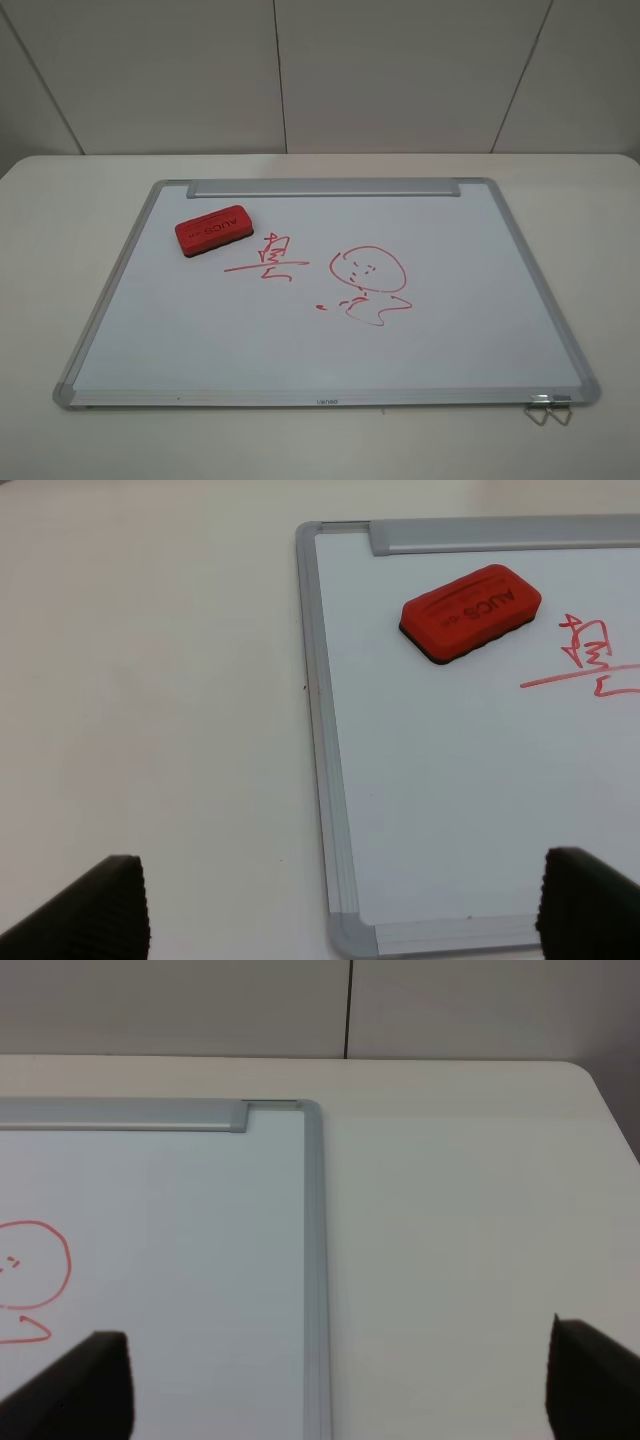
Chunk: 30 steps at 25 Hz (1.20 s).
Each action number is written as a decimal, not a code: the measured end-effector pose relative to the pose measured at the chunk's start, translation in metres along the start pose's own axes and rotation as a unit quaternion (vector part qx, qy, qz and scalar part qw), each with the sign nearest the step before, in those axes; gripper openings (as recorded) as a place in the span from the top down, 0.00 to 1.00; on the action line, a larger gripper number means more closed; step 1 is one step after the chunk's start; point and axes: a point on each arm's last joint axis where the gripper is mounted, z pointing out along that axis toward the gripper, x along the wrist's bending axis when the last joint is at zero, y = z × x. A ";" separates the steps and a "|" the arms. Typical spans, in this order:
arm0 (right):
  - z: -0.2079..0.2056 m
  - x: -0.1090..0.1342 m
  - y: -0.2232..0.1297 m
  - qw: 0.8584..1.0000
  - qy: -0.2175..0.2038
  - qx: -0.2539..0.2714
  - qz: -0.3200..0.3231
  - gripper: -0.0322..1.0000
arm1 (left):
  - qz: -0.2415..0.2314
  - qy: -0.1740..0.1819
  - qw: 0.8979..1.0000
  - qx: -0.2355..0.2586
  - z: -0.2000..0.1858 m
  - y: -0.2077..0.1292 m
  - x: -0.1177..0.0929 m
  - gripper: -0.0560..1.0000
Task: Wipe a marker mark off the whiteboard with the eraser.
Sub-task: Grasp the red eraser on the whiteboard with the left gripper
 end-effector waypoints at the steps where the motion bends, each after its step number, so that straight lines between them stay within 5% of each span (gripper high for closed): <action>1: 0.000 0.000 0.000 1.000 0.000 0.000 0.000 0.28 | 0.000 0.000 1.000 0.000 0.000 0.000 0.000 0.21; 30: 0.000 0.000 0.000 1.000 0.000 0.000 0.000 0.28 | 0.011 -0.017 1.000 0.000 0.000 0.000 0.001 0.21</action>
